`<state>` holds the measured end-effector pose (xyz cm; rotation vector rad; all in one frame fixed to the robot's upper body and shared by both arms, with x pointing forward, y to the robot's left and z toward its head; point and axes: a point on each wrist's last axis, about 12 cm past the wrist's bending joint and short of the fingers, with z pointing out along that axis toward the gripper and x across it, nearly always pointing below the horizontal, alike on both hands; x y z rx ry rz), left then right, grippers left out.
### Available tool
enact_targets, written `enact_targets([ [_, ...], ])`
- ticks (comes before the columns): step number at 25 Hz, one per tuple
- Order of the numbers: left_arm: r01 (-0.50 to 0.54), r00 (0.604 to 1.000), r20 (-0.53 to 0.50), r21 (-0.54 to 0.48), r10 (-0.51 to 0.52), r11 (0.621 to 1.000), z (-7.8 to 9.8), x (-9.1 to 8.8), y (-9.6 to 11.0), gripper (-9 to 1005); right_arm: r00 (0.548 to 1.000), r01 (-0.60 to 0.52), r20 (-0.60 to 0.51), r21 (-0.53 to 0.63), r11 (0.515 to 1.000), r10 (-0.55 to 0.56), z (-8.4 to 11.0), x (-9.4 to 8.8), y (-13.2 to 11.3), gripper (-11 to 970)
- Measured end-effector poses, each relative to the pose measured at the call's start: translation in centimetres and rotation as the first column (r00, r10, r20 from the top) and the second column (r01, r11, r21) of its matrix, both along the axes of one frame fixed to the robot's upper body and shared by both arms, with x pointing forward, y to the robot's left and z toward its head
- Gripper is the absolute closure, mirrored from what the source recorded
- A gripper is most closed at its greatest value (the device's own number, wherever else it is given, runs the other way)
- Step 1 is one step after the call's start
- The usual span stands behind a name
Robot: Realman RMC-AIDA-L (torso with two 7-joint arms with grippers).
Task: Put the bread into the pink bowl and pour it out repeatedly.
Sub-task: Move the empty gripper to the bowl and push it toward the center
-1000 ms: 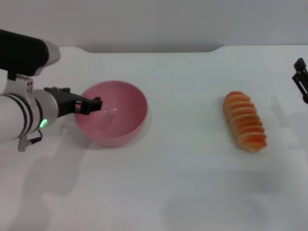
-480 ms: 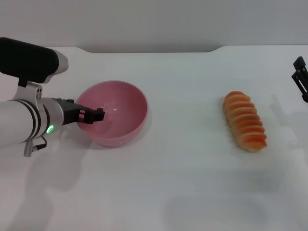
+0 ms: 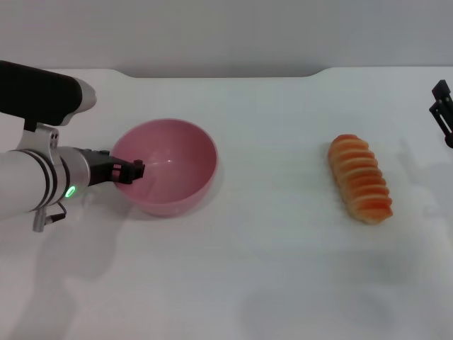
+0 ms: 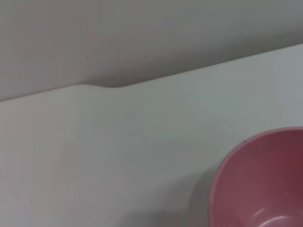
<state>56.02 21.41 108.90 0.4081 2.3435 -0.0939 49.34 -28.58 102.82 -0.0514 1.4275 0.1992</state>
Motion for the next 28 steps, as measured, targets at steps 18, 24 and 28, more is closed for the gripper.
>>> enact_targets([
  [18,0.016,1.0,0.003,-0.001,-0.016,1.0,0.1,0.1,-0.5,894,1.0,0.002,0.002,0.003,1.0,-0.002,0.0,-0.1,0.0,145],
  [24,0.017,1.0,0.005,-0.003,-0.017,1.0,0.2,0.1,-0.5,925,1.0,-0.003,0.003,0.005,1.0,0.003,0.1,-0.1,0.1,145],
  [28,0.014,1.0,0.021,-0.012,-0.014,1.0,1.2,0.3,-0.5,931,0.997,-0.067,-0.033,0.063,0.996,0.069,0.7,0.1,0.8,145],
])
